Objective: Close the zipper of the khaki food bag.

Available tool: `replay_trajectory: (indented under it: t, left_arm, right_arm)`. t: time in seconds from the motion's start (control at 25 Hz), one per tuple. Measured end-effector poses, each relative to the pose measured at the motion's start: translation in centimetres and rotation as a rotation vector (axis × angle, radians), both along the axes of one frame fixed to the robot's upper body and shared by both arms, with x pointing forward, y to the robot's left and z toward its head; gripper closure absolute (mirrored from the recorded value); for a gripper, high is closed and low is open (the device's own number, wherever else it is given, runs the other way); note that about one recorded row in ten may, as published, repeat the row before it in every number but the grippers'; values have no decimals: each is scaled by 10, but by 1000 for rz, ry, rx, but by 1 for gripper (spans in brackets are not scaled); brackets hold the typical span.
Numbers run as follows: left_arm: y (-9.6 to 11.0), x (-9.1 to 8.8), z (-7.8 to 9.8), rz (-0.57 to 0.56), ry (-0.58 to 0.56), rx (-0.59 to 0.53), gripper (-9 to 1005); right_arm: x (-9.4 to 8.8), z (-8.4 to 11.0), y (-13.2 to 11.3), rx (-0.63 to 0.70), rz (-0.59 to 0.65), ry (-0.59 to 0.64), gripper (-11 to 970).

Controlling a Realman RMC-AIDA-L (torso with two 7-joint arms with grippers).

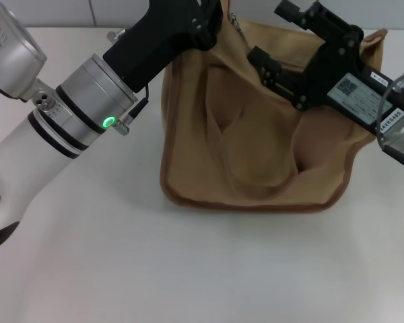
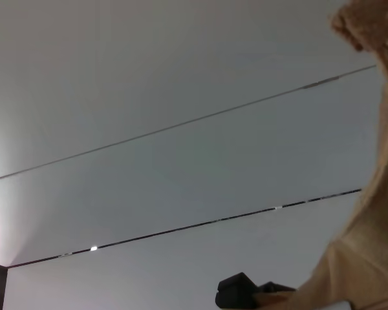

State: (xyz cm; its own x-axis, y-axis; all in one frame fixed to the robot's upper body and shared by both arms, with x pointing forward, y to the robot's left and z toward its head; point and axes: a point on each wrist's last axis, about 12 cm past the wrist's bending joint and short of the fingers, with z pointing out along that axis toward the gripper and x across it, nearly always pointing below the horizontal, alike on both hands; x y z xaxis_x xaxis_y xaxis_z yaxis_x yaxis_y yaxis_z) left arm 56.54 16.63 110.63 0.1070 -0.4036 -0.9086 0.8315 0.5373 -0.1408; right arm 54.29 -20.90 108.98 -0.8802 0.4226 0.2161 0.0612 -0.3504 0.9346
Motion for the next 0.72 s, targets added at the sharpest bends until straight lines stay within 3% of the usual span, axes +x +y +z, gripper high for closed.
replay_trajectory:
  t: [0.72]
  left_arm:
    - [-2, -1, -1, -7, 5, -4, 979]
  right_arm:
    - [12, 6, 16, -29, 41, -3, 273]
